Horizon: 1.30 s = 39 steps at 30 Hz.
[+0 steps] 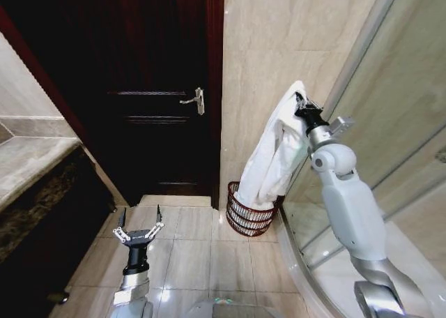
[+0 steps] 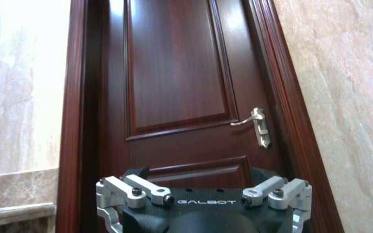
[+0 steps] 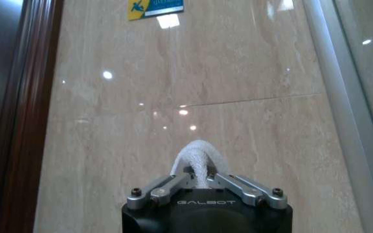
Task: Discard the used towel into the hamper.
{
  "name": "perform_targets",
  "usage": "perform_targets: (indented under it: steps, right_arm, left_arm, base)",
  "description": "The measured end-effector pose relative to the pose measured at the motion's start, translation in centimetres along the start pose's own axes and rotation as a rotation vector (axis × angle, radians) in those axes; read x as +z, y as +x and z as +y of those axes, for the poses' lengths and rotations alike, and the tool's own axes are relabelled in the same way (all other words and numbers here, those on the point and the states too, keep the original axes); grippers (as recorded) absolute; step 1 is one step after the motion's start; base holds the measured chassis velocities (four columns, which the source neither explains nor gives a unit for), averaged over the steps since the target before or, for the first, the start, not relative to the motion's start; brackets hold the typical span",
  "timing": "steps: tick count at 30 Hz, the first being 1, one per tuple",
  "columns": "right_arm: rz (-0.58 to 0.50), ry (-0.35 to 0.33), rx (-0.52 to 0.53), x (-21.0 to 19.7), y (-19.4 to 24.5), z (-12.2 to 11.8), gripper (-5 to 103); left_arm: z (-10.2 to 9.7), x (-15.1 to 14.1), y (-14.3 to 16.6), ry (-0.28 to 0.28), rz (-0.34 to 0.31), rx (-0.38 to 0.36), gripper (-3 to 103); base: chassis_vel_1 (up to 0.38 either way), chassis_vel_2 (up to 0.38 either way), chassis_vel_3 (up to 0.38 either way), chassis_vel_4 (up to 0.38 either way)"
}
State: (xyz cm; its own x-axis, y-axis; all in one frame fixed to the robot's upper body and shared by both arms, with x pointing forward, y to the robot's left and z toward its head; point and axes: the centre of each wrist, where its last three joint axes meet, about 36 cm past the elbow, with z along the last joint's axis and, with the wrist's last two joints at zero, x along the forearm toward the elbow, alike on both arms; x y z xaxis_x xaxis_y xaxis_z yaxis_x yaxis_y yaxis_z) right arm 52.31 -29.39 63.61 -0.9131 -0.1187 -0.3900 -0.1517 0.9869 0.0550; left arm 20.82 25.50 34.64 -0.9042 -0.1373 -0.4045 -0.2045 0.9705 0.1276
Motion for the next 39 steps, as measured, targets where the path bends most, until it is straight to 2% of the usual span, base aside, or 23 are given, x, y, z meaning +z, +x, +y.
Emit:
perform_targets:
  steps: [18,24,27,31,34,39]
  right_arm:
    - [0.004,0.012,0.0,0.4,4.2,-0.2,2]
    - [0.085,-0.014,-0.002,4.3,5.4,0.5,2]
    - [0.15,-0.025,0.005,8.4,5.3,0.7,2]
    - [0.173,-0.022,0.01,10.7,5.2,0.9,2]
    - [0.195,-0.028,0.016,13.8,5.1,1.7,2]
    - [0.207,-0.022,0.023,15.8,5.8,2.1,2]
  left_arm:
    - [-0.6,0.1,-0.3,-0.008,0.005,0.027,100]
    - [-0.8,0.1,-0.7,-0.005,0.0,0.039,100]
    - [-0.8,0.2,-0.8,0.001,-0.001,0.035,100]
    - [-0.8,0.2,-0.8,0.005,0.0,0.029,100]
    - [-0.6,0.0,-0.9,0.013,-0.004,0.019,100]
    - [-0.5,-0.3,-1.1,0.018,-0.011,0.011,100]
  base:
    - [-0.065,0.066,0.059,-0.062]
    - [0.0,0.0,0.0,0.0]
    - [0.0,0.0,0.0,0.0]
    - [0.0,0.0,0.0,0.0]
    - [0.0,0.0,0.0,0.0]
    - [0.0,0.0,0.0,0.0]
